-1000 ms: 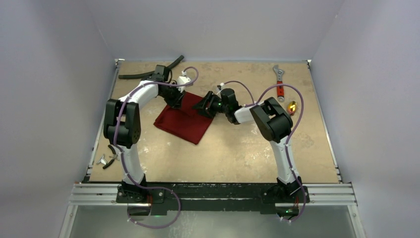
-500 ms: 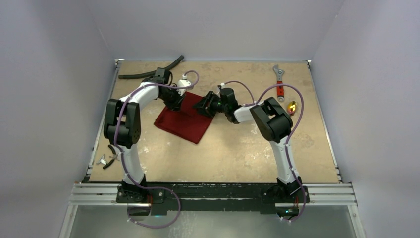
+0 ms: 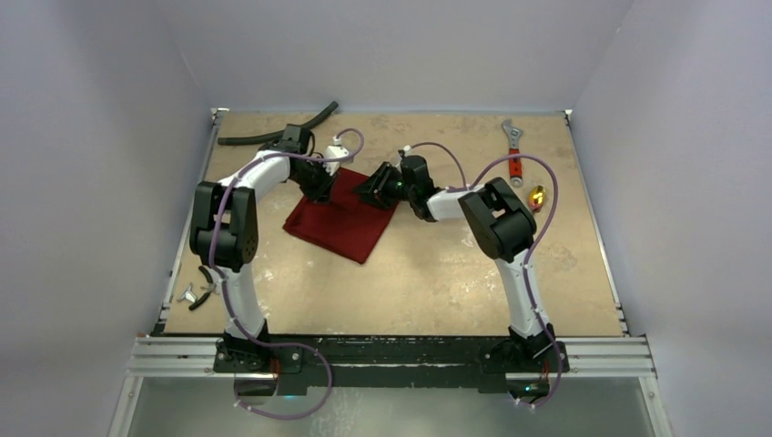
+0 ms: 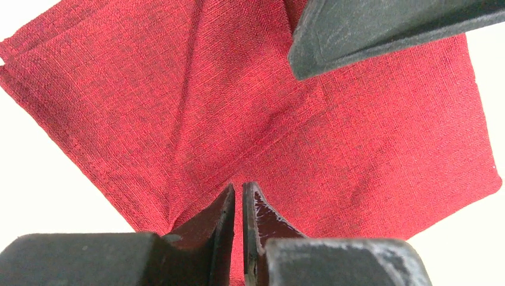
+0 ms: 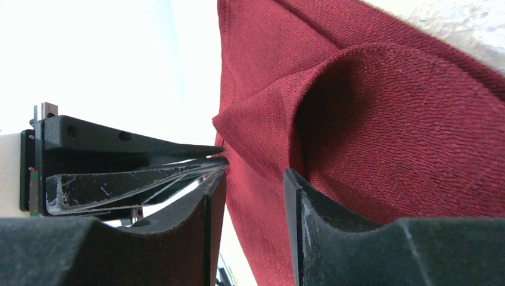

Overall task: Fold the napkin into a case and place the utensils inside
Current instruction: Fold the top corner of the square-folded napkin at the center of the board.

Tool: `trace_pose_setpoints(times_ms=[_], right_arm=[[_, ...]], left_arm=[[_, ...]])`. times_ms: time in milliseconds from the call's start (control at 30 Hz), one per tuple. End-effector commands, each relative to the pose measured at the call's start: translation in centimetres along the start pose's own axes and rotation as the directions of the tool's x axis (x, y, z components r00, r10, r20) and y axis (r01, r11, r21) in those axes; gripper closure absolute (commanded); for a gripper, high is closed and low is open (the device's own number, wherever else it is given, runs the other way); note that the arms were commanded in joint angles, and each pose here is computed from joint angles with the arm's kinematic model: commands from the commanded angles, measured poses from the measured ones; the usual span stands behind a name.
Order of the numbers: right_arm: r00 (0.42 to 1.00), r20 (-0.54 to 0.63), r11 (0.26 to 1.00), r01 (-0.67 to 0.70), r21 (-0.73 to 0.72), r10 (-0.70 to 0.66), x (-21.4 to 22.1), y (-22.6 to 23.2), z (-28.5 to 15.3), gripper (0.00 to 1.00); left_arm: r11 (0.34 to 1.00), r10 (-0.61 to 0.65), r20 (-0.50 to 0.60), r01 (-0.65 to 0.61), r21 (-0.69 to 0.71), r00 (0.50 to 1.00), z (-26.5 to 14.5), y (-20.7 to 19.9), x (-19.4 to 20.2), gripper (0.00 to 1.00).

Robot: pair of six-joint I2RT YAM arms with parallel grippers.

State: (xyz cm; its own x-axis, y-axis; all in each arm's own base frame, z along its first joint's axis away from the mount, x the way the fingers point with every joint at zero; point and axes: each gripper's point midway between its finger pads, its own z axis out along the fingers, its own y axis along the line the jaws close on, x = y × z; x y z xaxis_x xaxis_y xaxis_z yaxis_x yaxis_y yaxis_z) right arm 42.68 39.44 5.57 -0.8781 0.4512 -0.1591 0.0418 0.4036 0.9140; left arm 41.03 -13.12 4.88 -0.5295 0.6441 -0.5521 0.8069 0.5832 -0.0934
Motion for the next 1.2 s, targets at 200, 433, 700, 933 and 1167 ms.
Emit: trace_pose_setpoints(times_ms=[200,433,700,933,1167], right_arm=[[0.999,-0.003,0.998,0.055,0.032,-0.055,0.7,0.8,0.1,0.49],[0.998,-0.031,0.999,0.047,0.021,-0.046,0.9,1.3,-0.9,0.48],[0.996,-0.041,0.997,0.075,0.024,-0.074,-0.7,2.7,-3.2,0.48],[0.995,0.001,0.994,0.100,0.049,-0.100,-2.8,2.4,-7.1,0.48],[0.995,0.031,0.993,0.095,0.070,-0.097,-3.4,1.3,-9.9,0.48]], left_arm=[[0.997,0.029,0.014,-0.030,0.068,0.999,-0.7,0.0,0.2,0.94],[0.992,0.120,0.027,-0.120,-0.025,0.992,-1.7,0.8,-0.3,0.68],[0.943,0.323,-0.032,-0.324,-0.069,0.946,-1.3,-1.0,-2.6,0.63],[0.905,0.421,-0.138,-0.426,-0.009,0.896,0.5,-2.2,-1.1,0.63],[0.893,0.437,-0.165,-0.448,-0.038,0.884,1.0,-1.1,-1.1,0.65]])
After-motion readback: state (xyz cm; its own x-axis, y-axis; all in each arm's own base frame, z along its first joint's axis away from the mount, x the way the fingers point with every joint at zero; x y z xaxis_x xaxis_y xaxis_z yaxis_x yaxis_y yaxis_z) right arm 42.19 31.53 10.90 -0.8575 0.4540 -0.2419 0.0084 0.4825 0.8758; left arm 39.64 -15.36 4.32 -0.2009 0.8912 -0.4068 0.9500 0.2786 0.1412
